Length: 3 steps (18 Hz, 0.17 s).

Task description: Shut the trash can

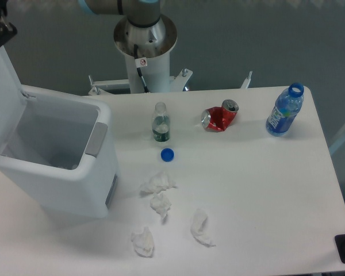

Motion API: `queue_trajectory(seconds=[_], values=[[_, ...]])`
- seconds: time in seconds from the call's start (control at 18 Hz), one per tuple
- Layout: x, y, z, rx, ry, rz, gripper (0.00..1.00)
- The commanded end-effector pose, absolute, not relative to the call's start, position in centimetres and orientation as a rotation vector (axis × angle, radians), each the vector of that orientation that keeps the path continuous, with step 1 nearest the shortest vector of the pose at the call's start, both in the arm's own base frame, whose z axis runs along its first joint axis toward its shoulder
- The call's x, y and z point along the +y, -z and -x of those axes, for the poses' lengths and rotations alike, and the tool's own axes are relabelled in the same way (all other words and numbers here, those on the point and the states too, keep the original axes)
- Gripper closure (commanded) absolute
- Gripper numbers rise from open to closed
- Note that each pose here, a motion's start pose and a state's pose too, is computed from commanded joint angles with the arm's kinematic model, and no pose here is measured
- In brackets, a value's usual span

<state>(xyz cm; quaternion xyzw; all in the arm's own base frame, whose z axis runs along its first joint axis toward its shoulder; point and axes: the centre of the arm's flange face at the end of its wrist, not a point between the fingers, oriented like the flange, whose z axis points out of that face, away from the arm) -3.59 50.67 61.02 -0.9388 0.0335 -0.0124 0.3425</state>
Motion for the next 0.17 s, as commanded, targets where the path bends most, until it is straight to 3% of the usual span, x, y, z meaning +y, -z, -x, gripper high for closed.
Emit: queue_trajectory(seconds=[0.17], values=[[50.65, -60.29, 4.09, 0.073, 0.022, 2.456, 1.00]])
